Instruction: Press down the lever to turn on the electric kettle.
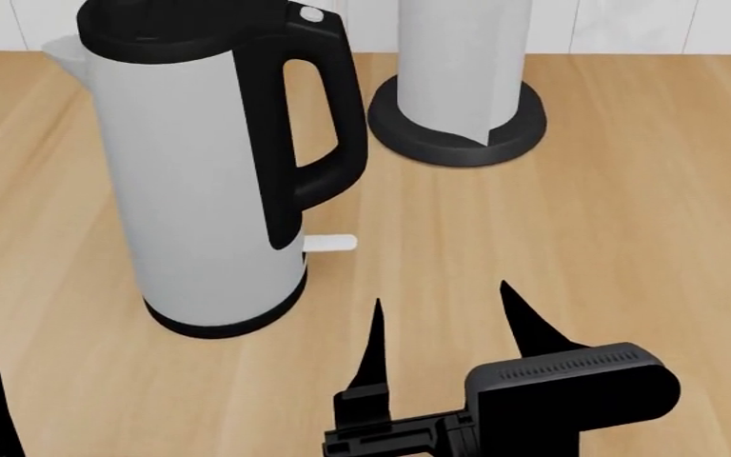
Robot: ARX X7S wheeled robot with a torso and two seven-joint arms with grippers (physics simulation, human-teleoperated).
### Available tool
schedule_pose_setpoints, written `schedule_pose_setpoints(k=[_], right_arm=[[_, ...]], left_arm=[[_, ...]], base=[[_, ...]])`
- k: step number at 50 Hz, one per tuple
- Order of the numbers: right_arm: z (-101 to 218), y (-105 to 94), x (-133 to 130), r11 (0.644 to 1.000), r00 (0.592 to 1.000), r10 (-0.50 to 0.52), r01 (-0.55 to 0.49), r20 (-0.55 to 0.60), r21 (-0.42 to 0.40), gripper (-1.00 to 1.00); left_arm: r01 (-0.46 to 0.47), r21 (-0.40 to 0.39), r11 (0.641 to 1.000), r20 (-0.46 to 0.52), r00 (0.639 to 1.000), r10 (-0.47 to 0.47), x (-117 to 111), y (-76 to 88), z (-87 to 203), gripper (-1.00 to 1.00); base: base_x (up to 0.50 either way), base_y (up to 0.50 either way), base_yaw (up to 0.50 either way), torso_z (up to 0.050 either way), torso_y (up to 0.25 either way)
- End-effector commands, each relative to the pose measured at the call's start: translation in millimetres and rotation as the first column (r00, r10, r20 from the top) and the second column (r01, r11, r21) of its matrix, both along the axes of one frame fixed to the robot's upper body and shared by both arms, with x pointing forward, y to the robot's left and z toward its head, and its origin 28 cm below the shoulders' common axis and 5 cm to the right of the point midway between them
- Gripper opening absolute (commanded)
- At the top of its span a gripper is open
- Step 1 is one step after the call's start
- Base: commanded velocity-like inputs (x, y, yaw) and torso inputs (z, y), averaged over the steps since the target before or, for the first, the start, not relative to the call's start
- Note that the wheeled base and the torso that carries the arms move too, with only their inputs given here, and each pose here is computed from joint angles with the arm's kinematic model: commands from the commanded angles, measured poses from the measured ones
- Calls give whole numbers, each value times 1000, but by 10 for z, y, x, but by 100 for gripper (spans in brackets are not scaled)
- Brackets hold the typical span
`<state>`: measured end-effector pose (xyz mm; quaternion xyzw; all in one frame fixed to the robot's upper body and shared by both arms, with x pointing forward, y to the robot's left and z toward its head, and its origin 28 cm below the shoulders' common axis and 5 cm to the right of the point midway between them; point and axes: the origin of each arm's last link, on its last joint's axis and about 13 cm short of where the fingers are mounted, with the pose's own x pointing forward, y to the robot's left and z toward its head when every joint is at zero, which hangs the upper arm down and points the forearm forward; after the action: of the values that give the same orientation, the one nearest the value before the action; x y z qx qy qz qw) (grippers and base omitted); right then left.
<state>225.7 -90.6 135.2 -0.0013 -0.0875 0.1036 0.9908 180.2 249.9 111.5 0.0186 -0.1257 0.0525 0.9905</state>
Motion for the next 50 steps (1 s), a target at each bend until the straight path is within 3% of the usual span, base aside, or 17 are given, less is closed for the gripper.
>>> schedule_pose_setpoints(k=[1,14,27,28,32,50], right_arm=[[-15,20,2,1000,1000,9,-9,-3,-9,100],[-10,17,53,1000,999,-10,10,-33,-13,100],[99,-248,384,997,980,-71,68,-183,-27,100],[96,-253,399,997,973,-53,38,-226,-69,-100],[140,-272,481,990,958,-50,11,-281,-140,-100],[441,-59,640,969,947,8,-86,-320,-231,-100]], left_arm=[[-2,-7,1000,-5,1000,2,-9,14,-40,100],[-5,-12,1000,-10,1000,5,-20,27,-74,100],[-29,-28,999,-5,1000,29,-94,96,-96,100],[-30,-28,999,-7,1000,29,-85,95,-99,100],[-25,-27,999,-8,1000,25,-79,78,-101,100],[-17,-24,1000,-15,1000,16,-65,59,-93,100]], base=[[500,0,0,0,0],[335,0,0,0,1],[0,0,0,0,0],[0,0,0,0,0],[0,0,0,0,0],[0,0,0,0,0]])
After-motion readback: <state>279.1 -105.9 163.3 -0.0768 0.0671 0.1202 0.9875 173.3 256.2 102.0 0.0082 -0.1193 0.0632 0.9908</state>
